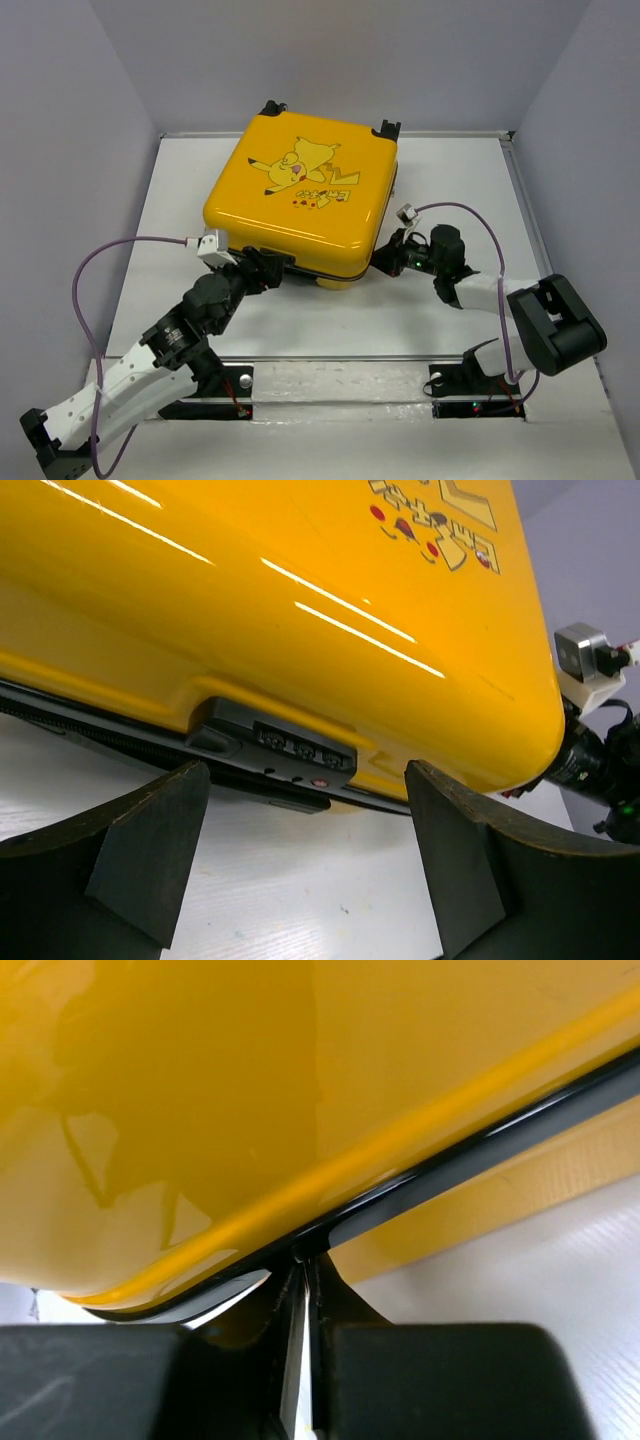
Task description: Pack the luggage
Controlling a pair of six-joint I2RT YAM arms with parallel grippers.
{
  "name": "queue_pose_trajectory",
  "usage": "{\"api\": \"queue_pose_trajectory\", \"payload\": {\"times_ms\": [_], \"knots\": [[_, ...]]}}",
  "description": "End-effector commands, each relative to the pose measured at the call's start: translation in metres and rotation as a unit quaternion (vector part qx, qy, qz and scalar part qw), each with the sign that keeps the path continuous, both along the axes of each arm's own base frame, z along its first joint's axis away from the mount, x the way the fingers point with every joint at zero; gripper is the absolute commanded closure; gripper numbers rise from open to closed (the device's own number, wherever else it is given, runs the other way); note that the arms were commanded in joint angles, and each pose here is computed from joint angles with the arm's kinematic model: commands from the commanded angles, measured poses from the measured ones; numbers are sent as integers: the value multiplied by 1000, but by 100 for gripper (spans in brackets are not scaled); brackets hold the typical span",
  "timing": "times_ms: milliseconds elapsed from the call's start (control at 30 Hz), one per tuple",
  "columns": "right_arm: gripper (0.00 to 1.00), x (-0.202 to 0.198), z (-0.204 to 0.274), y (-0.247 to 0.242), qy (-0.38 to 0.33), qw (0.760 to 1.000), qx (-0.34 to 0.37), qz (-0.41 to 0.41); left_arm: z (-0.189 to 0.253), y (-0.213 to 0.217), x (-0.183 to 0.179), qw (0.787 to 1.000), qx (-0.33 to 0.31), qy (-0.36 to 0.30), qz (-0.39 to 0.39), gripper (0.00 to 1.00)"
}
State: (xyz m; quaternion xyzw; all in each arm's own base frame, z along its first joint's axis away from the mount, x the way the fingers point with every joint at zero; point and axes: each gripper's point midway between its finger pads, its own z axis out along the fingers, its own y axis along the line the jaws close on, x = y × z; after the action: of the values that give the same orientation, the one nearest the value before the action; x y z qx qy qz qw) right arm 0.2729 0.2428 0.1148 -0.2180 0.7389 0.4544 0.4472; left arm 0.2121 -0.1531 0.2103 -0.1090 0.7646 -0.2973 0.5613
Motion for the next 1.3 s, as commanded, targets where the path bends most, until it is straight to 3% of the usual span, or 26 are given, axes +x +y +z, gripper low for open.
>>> {"api": "queue_pose_trajectory", "payload": {"times_ms": [0,200,433,667,867,1167,1267], "knots": [[93,15,50,10,-94,995,43,-12,-16,-17,-14,998,5,18,-57,11],[93,6,41,2,-69,997,19,-37,-37,-79,-36,984,-14,23,-177,18],[93,-1,13,-12,-17,996,-34,-82,-42,-122,-40,974,-2,15,-224,19],[93,-18,-1,-12,22,994,-67,-85,-21,-117,6,993,11,-16,-119,13],[93,-59,-9,1,60,994,-79,-43,0,-73,58,999,23,-29,-23,13],[93,-126,-23,45,104,988,-116,18,9,-100,72,997,1,-34,-65,12],[93,-132,-19,63,102,987,-122,6,10,-114,69,996,2,-38,-86,12]]}}
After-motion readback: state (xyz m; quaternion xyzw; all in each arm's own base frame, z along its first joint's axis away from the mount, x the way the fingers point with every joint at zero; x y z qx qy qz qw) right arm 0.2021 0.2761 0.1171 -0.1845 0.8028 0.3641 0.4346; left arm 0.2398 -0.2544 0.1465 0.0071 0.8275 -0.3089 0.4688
